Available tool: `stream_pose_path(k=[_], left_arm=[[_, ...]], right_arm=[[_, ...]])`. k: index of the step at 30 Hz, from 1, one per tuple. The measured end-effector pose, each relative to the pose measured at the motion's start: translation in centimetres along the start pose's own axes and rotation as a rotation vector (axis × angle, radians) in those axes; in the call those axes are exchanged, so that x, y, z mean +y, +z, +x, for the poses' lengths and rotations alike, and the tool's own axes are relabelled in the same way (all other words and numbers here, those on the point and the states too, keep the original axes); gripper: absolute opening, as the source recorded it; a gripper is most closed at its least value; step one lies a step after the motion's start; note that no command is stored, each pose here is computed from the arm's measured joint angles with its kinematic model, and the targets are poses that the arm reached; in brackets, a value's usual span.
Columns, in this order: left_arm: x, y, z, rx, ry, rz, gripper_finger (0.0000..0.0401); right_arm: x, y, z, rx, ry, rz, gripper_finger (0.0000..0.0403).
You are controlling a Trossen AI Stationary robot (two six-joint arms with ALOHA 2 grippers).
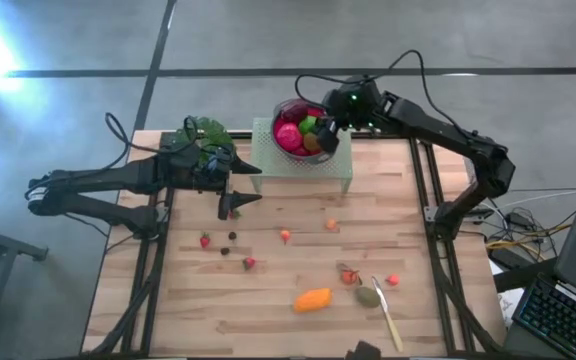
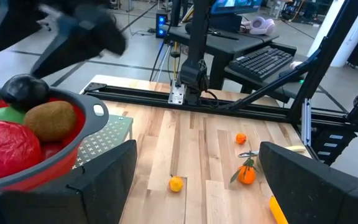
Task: Pick & Place Fruit
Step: Put the kiwi into the red strainer bowl on the shelf
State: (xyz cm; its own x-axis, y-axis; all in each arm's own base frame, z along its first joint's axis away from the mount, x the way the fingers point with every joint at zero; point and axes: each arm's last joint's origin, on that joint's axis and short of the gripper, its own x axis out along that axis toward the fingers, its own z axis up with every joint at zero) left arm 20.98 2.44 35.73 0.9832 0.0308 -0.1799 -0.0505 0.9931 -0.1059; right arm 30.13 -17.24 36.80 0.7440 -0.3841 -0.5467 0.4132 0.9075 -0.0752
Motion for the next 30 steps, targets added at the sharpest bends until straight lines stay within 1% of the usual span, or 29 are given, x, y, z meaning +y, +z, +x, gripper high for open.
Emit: stream_pose_path(k=[3,5,9,11,16,22,26,30], left_arm=[[0.0,0.0,0.0,0.0,0.0,0.0,0.0344],[0.0,0.0,0.0,0.0,0.0,0.0,0.0344],[0.0,0.0,0.0,0.0,0.0,0.0,0.0344],[0.0,0.0,0.0,0.0,0.0,0.0,0.0344],[0.0,0.0,0.0,0.0,0.0,0.0,0.0344],[0.0,0.0,0.0,0.0,0.0,0.0,0.0344],[0.0,0.0,0.0,0.0,0.0,0.0,0.0344],[0.0,0.0,0.0,0.0,0.0,0.0,0.0344]], right_arm=[[1.3,0.7,-1.4,0.004,0.061,0.005,0.0379],[2.4,0.6,-2.3,0.038,0.094,-0.01,0.0379],[5.4,-0.7,-3.8,0.169,0.175,-0.054,0.0379],[7.1,-1.6,-4.4,0.25,0.219,-0.051,0.0379],[12.1,-4.6,-6.1,0.395,0.263,-0.084,0.0379],[17.9,-8.7,-9.2,0.461,0.296,-0.097,0.0379],[21.0,-12.1,-11.4,0.488,0.274,-0.087,0.0379],[23.3,-15.4,-13.1,0.528,0.258,-0.053,0.0379]])
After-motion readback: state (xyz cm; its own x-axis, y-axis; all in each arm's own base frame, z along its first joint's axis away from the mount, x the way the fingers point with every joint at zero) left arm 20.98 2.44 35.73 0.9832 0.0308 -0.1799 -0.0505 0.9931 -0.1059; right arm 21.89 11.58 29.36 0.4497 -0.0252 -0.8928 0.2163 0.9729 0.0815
